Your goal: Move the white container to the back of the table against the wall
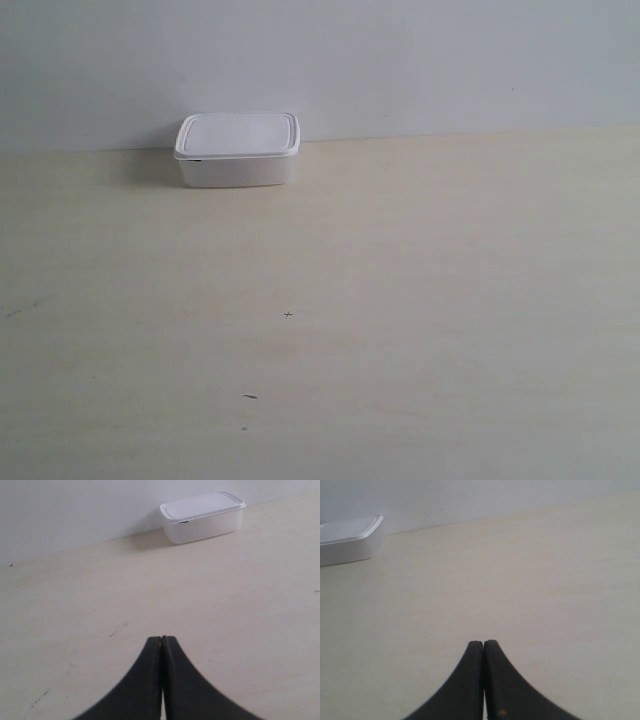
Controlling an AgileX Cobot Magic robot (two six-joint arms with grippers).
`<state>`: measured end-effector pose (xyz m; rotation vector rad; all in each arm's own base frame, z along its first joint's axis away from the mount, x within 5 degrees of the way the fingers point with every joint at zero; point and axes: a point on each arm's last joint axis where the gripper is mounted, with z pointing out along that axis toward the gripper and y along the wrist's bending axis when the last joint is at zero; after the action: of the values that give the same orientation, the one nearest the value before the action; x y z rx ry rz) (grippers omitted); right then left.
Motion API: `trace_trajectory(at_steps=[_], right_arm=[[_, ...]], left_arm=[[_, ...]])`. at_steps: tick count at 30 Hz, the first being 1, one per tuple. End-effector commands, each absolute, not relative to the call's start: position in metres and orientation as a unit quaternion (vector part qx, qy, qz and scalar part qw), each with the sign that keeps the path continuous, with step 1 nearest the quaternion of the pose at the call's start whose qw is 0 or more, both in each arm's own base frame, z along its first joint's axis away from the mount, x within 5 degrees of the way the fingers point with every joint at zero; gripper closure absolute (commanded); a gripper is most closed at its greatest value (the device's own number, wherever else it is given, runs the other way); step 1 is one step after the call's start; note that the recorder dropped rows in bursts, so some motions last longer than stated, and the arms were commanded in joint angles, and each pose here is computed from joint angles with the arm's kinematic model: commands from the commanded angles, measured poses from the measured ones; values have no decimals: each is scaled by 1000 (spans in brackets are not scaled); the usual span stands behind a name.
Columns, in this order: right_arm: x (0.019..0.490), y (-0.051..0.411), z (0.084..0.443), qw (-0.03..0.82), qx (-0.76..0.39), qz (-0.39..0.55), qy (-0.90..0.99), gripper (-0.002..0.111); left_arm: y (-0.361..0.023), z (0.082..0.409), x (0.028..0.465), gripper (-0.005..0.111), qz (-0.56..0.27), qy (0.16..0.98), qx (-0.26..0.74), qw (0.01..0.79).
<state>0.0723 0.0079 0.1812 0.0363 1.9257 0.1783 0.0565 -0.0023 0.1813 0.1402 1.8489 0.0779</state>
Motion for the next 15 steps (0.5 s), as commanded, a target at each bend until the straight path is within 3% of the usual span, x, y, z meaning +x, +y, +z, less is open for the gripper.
trace_trajectory(at_steps=[1, 15], right_arm=[[72, 7, 180, 570, 17, 75, 818, 108], [72, 8, 180, 570, 20, 78, 818, 108]], left_arm=[[-2, 182, 56, 107, 35, 796, 60, 601], [-2, 182, 56, 107, 35, 796, 60, 601]])
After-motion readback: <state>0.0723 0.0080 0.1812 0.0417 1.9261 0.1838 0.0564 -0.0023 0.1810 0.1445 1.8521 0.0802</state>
